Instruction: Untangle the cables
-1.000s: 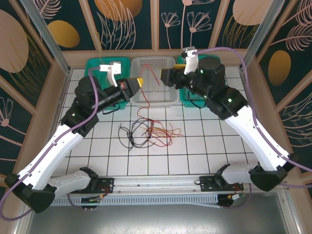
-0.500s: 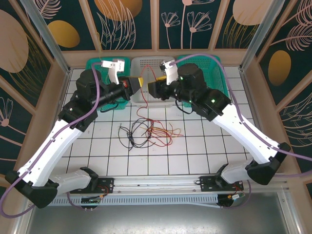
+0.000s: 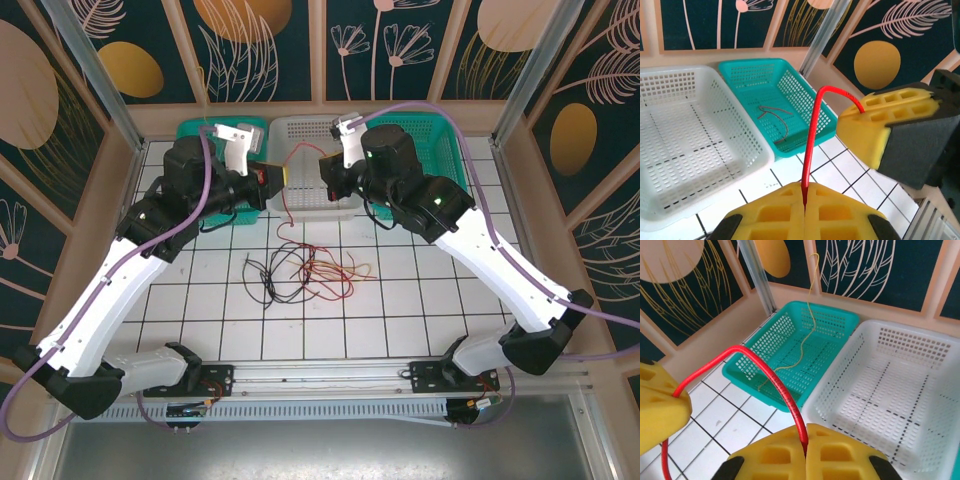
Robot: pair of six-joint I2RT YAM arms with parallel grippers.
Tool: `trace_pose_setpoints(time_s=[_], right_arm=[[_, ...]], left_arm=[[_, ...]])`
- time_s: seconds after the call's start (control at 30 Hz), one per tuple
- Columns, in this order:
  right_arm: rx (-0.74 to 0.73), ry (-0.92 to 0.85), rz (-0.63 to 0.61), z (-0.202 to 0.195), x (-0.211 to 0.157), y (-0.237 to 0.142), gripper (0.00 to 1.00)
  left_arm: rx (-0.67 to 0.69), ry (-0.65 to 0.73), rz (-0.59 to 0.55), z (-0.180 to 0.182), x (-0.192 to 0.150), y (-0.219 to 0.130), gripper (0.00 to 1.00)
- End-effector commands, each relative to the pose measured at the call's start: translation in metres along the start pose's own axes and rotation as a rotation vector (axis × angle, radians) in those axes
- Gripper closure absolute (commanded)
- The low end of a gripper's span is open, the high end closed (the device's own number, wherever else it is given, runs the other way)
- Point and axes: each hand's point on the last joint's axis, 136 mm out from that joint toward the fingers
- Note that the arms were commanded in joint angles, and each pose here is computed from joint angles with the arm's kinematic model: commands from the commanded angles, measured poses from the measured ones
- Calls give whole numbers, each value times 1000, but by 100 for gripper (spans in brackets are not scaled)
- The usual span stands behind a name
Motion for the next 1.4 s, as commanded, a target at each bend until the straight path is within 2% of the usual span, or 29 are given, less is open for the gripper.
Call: trace_pose_setpoints(time_s=[0.0, 0.13, 0.23, 0.37, 0.5, 0.57, 0.63, 0.7, 0.73, 0.77, 0.8, 0.87, 1.0, 1.1, 1.23, 1.37], right_arm=[[-42, -4, -75, -5, 17, -20, 100], [-11, 25, -117, -7, 31, -33, 100], [-16, 39, -131, -11, 37, -35, 100], [-67, 61, -135, -20, 40, -30, 99], [-56, 76, -124, -18, 38, -27, 99], [-54, 84, -110, -18, 35, -23, 96], [-81, 96, -101, -22, 33, -20, 86], [-159, 100, -104, -36, 32, -21, 68], [-193, 104, -115, -42, 34, -24, 62], [-209, 109, -128, -46, 36, -30, 52], [-202, 115, -141, -45, 37, -37, 38], [-148, 133, -162, -39, 38, -52, 26], [46, 172, -185, -16, 25, -78, 13], [217, 213, -167, 5, 10, -87, 10], [310, 227, -135, 24, -4, -78, 10], [389, 207, -118, 46, -4, -64, 9]], left_arm=[[16, 41, 61, 3, -11, 0, 100], [28, 56, 214, 13, -60, 10, 100], [-60, 44, 261, 0, -85, 13, 100], [-179, 50, 250, -21, -91, 6, 100], [-247, 73, 212, -33, -83, 0, 100], [-294, 78, 189, -42, -78, 0, 100], [-301, 66, 148, -44, -67, 1, 100], [-183, 24, 104, -26, -50, 5, 100], [-131, -1, 86, -17, -41, 6, 100], [-78, -33, 57, -9, -26, 5, 100], [-26, -75, 20, 0, -10, 3, 100], [12, -131, -64, 6, 23, -5, 100], [22, -202, -247, 4, 87, -28, 100], [3, -228, -348, -2, 124, -42, 100], [-16, -255, -387, -5, 148, -44, 100], [-36, -266, -401, -8, 158, -44, 100]])
Point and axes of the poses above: each hand's point on the last joint's axis, 136 mm out from that joint toward the fingers, its own y axis out along the fingers, its own z axis along the line the jaws close on, x = y × z, and after that the axes turned 15 degrees about y, right-handed
